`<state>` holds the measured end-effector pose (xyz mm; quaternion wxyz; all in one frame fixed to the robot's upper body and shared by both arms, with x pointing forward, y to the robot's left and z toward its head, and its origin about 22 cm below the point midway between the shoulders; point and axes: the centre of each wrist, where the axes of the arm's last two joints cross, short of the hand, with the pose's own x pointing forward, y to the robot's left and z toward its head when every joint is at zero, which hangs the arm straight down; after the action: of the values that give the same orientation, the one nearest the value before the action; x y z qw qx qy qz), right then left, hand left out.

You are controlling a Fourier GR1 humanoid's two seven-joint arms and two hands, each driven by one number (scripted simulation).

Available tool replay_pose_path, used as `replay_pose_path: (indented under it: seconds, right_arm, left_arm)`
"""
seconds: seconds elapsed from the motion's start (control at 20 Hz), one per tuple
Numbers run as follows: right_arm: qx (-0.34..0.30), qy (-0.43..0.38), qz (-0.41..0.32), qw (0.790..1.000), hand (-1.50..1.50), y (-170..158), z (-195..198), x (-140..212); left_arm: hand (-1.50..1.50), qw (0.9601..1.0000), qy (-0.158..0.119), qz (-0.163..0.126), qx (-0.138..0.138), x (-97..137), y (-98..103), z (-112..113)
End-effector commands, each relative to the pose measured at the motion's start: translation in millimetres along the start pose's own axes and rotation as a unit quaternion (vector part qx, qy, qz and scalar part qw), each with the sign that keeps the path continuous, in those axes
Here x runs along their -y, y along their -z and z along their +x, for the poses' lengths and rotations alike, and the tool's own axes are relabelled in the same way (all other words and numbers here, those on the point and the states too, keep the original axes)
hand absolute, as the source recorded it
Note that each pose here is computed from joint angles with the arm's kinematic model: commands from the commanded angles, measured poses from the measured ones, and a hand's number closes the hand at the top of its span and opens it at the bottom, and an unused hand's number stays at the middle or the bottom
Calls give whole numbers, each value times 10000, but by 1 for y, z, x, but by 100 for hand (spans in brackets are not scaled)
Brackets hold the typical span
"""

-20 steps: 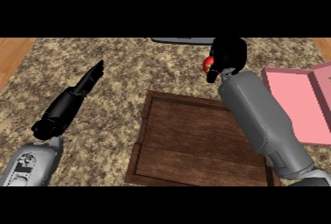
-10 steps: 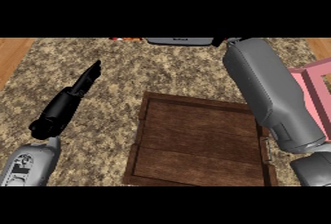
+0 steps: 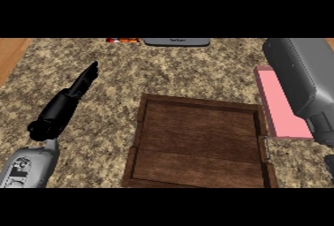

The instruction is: Pick the tomato from the tray and place it in the cardboard box

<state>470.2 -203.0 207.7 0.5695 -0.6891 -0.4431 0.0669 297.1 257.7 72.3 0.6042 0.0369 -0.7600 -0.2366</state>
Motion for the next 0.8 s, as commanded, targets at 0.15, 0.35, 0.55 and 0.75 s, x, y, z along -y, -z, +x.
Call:
replay_pose_path:
  seconds: [0.15, 0.35, 0.55, 0.75]
  right_arm:
    - [-507, -577, -10, 9970, 150, 50, -56, 2]
    - [-880, -830, 1076, 9868, 150, 69, -87, -2]
    - [-1102, -826, 1932, 9714, 150, 67, -116, -20]
    - [-1074, -954, 2545, 9564, 150, 74, -146, -26]
  left_arm:
    - [0, 9999, -51, 44, -74, 0, -2, -15]
    - [0, 9999, 111, 27, -11, -8, -19, -15]
    - [0, 9999, 39, 89, -120, 3, -11, -16]
    - [0, 10000, 30, 28, 13, -2, -10, 5]
